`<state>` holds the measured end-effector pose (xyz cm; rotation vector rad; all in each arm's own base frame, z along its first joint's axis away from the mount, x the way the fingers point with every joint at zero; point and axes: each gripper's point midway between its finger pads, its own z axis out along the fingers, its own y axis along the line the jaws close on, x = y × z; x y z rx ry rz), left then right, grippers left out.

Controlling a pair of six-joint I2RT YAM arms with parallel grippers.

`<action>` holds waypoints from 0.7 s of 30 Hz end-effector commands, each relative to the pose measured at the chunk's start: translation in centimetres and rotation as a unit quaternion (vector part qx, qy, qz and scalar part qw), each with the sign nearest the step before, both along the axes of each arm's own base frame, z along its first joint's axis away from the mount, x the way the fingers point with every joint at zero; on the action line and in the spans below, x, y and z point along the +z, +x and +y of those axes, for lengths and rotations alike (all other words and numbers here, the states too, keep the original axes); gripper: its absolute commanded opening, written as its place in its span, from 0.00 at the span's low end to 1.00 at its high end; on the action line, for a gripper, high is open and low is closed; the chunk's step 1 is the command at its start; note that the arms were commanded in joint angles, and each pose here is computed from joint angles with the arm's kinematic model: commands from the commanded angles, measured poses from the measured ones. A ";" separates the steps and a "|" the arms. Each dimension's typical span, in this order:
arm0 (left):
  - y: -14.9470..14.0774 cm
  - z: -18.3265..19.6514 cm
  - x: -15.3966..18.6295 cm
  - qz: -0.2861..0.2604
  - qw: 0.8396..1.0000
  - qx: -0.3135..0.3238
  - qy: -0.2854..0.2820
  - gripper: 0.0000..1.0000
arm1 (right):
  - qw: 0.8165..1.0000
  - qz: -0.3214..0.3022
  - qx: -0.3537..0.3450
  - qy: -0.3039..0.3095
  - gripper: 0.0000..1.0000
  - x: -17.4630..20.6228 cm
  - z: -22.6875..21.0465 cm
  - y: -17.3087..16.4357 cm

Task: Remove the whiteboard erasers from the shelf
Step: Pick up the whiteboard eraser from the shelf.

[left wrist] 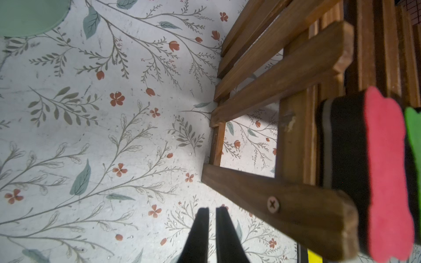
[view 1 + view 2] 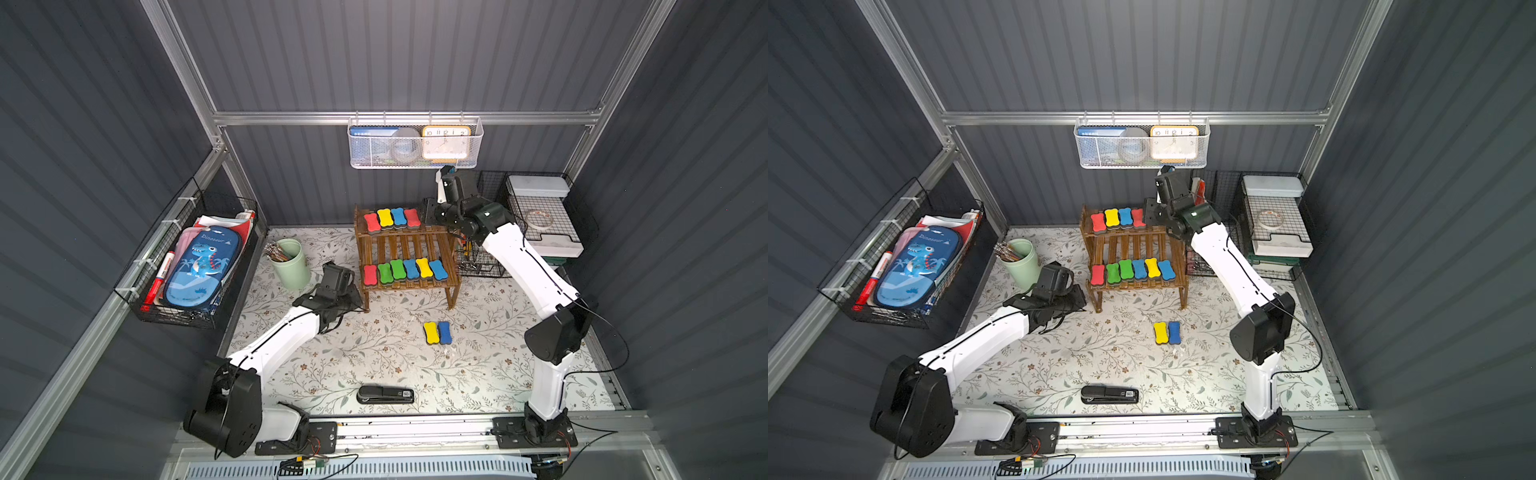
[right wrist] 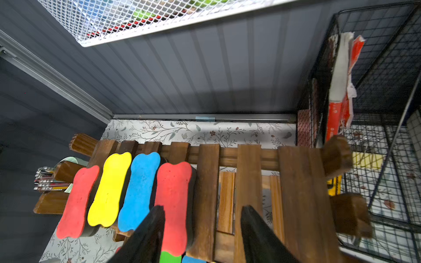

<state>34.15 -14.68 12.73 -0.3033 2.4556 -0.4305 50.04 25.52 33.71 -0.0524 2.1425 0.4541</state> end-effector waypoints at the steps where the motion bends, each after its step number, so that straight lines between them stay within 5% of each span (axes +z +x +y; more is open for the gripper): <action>1: -0.8 0.3 0.0 0.010 1.000 0.000 -0.001 0.11 | 1.000 0.003 0.024 -0.001 0.59 0.4 1.0 -0.3; 21: -1.1 0.5 0.8 0.005 1.000 -0.004 0.001 0.14 | 0.996 0.044 -0.008 -0.083 0.50 -3.1 -0.4 0.5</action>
